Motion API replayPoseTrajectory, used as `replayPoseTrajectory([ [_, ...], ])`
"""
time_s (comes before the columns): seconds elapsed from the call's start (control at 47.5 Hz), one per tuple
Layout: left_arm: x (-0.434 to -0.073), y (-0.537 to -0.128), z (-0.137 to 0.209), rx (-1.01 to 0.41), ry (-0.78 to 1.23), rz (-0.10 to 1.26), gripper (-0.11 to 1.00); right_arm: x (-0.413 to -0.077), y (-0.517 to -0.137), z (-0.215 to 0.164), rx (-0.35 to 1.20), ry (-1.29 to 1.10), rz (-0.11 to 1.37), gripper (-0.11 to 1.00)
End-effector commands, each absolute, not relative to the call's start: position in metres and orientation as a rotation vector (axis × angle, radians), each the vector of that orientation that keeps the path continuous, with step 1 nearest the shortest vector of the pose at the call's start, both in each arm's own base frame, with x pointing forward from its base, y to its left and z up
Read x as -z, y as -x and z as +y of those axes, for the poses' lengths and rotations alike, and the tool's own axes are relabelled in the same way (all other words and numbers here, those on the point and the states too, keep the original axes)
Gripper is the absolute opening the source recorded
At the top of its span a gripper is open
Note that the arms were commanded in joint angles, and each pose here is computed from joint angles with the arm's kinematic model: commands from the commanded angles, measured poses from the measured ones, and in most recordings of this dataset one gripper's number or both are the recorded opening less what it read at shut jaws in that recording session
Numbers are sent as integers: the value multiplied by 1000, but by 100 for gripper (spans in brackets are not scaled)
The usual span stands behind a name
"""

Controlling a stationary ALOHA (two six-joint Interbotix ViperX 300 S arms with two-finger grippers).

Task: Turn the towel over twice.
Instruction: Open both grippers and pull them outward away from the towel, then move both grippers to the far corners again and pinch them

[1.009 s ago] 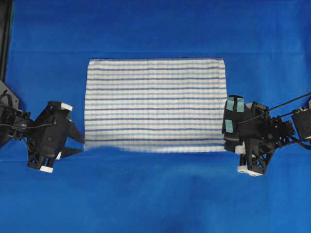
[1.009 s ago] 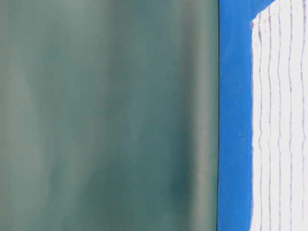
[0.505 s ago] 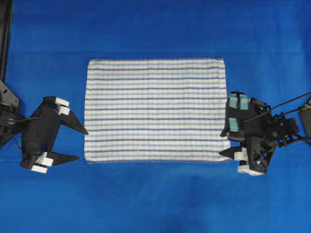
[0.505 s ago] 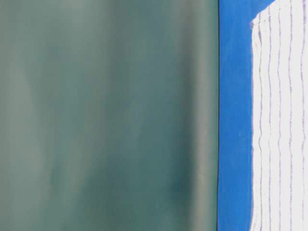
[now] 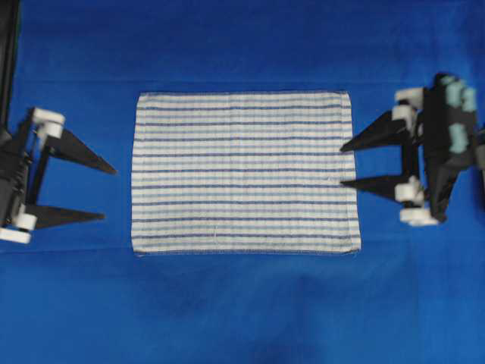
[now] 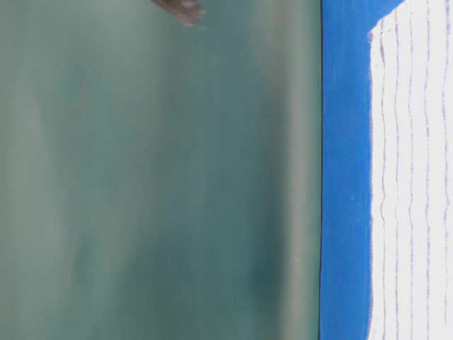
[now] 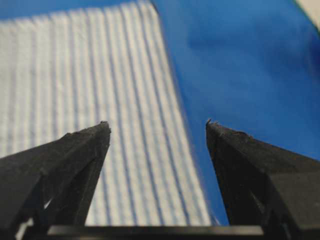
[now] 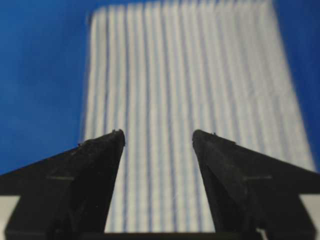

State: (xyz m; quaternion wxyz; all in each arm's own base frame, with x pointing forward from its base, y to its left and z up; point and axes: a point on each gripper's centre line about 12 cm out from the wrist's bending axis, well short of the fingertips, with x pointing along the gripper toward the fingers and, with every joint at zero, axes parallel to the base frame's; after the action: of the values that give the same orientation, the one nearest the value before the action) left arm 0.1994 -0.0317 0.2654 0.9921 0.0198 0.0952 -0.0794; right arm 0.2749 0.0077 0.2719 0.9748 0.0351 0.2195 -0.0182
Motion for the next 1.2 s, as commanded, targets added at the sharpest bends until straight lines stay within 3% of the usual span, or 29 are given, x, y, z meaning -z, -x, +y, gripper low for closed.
replayPoseTrajectory([
  [0.0,-277,-194,-25,131,-61,130,71,-288,-271,2,42,-63,363,62],
  [0.589,-260,-194,-10,56,-77,178,71,-281,-264,-19,120,-62,376,62],
  [1.178,-180,-218,65,-277,-22,381,71,-167,-279,-109,417,-172,761,62],
])
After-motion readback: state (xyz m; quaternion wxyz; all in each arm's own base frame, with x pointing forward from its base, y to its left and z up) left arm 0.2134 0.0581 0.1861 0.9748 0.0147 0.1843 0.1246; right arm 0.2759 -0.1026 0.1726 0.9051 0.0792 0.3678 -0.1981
